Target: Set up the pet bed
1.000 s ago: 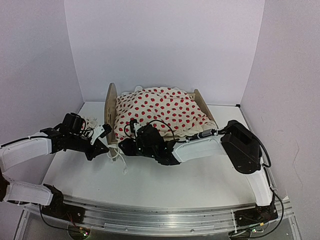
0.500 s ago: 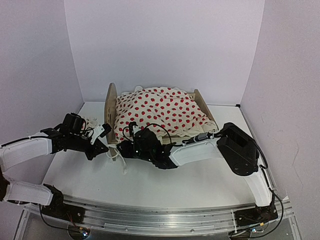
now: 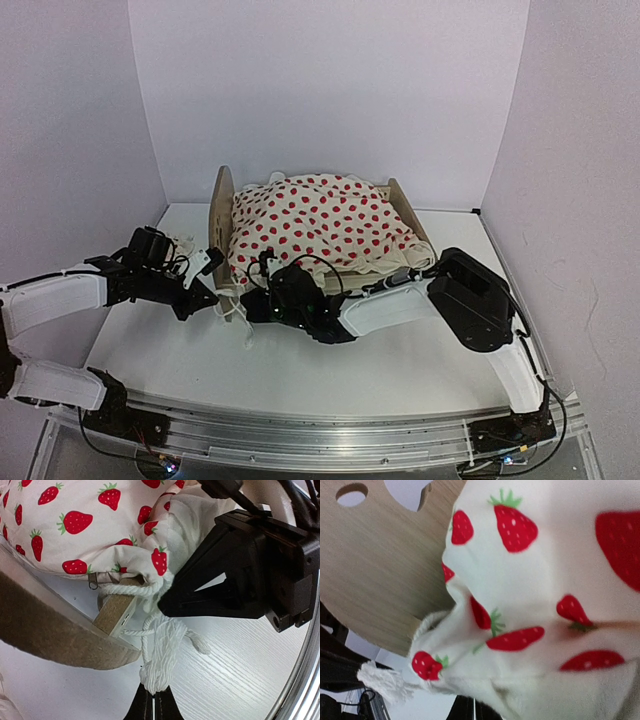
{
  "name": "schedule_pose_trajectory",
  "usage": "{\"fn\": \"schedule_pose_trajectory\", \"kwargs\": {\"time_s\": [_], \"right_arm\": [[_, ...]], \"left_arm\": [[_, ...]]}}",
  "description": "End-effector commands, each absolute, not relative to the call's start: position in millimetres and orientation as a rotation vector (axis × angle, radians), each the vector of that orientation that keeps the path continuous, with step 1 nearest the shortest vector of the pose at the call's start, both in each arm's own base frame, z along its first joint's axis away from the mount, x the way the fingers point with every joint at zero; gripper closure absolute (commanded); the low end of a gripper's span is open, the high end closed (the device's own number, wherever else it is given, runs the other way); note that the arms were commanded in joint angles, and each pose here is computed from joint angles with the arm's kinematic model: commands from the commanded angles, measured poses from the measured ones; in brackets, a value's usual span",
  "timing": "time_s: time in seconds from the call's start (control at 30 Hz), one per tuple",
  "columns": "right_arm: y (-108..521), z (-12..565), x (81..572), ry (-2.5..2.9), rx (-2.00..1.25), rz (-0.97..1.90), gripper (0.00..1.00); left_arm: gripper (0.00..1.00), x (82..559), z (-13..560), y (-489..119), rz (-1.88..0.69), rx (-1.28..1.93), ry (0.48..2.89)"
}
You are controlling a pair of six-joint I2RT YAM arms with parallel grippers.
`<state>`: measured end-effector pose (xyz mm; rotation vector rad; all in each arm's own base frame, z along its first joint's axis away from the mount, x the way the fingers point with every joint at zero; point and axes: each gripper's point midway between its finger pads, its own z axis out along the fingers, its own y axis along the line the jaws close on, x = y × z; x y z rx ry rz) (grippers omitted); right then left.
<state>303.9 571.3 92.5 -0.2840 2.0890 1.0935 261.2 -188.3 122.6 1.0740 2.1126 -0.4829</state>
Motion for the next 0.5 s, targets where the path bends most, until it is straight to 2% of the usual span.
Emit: {"fn": "schedule_pose_trajectory", "kwargs": {"time_s": [0.0, 0.47], "right_arm": [[572, 151, 282, 1.974, -0.45, 1.192, 1.0], [577, 173, 246, 1.93, -0.667, 1.344, 1.0]], "left_arm": [[1.0, 269, 129, -195, -0.536, 0.994, 2.131], [1.0, 284, 136, -213, -0.523, 1.009, 2.09]]}}
